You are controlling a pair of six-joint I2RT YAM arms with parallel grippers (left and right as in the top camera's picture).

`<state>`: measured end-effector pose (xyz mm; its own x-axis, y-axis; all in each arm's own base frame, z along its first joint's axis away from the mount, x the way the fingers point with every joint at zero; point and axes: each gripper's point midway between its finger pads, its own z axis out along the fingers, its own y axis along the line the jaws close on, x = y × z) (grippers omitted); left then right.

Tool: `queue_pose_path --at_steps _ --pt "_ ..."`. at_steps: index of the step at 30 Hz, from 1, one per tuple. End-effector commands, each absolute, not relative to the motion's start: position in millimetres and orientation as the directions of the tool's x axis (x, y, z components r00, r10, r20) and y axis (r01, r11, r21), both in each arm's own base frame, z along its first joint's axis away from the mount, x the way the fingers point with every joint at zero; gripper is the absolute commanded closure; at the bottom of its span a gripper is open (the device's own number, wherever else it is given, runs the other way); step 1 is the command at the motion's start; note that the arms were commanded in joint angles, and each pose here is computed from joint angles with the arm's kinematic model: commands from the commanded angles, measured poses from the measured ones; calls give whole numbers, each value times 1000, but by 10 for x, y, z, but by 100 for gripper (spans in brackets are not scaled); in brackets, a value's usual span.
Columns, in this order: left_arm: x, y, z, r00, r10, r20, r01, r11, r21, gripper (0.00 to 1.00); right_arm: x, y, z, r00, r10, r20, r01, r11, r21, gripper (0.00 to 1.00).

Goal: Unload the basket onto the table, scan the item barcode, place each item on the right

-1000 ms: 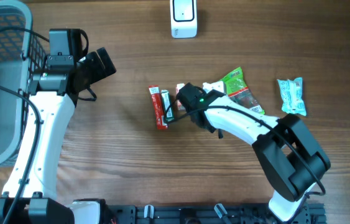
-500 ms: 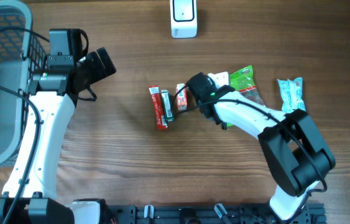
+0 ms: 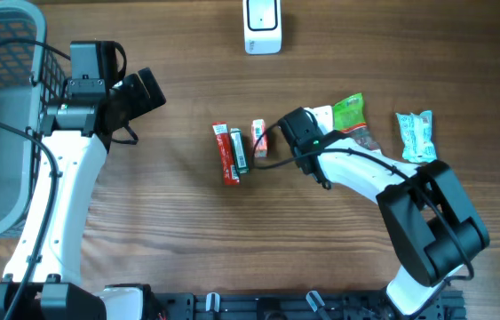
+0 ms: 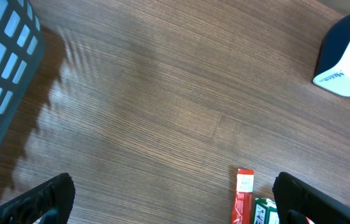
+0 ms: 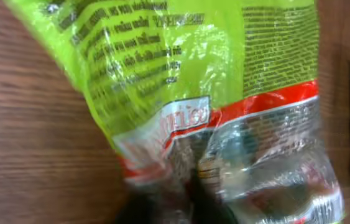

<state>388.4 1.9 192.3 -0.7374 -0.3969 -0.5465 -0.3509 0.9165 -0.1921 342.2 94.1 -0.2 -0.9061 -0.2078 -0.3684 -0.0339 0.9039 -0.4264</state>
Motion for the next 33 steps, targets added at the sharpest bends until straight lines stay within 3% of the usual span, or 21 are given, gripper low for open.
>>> queue_pose_path --at_steps 1,6,13,21,28,33 --pt "3901 64 1934 -735 -390 -555 -354 919 -177 0 3144 892 -290 -941 -270 -204 -165 892 -421 95" --pt "3902 64 1934 -735 -390 -555 -353 919 -177 0 3294 1016 105 -930 -266 -252 -155 909 -387 95" --pt "3901 64 1934 -735 -390 -555 -354 919 -177 0 3304 1411 715 -899 -228 -375 -187 972 -142 95" --pt "3901 64 1934 -735 -390 -555 -354 919 -177 0 3308 1480 1274 -842 -161 -515 -163 986 -41 95" --pt "3901 64 1934 -735 -390 -555 -354 919 -177 0 3193 1364 1107 -874 -176 -453 -159 984 -74 95" --pt "3901 64 1934 -735 -390 -555 -354 919 -177 0 3157 1087 830 -879 -222 -422 -137 965 -224 95"
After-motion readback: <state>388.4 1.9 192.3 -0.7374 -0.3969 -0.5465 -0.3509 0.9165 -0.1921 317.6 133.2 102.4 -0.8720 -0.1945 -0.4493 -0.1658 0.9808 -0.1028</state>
